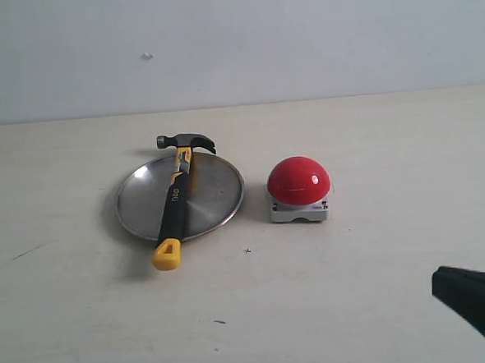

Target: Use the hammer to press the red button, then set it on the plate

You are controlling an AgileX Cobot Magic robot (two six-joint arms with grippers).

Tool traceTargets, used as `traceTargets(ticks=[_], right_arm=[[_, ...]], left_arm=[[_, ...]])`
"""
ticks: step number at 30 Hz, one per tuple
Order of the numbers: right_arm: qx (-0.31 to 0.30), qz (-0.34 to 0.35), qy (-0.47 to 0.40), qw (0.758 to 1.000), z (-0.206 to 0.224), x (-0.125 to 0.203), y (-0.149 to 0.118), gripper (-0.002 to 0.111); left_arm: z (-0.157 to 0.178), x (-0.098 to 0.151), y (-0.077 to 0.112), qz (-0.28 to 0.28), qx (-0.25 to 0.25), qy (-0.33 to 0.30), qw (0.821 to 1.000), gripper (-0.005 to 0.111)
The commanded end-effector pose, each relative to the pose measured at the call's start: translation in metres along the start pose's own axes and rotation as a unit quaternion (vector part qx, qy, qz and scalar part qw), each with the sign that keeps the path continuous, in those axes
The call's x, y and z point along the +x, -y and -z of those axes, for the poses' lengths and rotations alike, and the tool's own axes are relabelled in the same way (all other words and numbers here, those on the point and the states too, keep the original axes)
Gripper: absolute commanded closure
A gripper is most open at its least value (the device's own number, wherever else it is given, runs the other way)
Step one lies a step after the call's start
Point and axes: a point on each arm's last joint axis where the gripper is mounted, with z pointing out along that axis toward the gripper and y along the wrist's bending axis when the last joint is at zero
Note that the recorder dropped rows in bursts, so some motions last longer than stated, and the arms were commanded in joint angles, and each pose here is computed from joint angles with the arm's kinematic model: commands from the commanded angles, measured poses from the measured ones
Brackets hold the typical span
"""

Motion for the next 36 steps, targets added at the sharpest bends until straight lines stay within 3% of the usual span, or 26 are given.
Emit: traceTargets(ticks=[1,6,15,36], right_arm=[[0.051,0.047,0.072,0.995,0.014,-0.009,0.009,0.108],[0.133,0.042,0.145,0.98,0.035,-0.014,0.018,0.108],[0.236,0.017,0.133,0.962,0.048,-0.004,0.027,0.108],[0.261,0.007,0.136,0.956,0.05,-0.004,0.03,0.108]], left_arm=[[0.0,0.0,0.0,-0.003,0.004,0.004,1.0,0.107],[0.0,0.0,0.0,-0.003,0.004,0.004,1.0,0.107],[0.0,0.0,0.0,-0.003,0.004,0.004,1.0,0.107],[0.0,0.0,0.0,-0.003,0.004,0.004,1.0,0.107]])
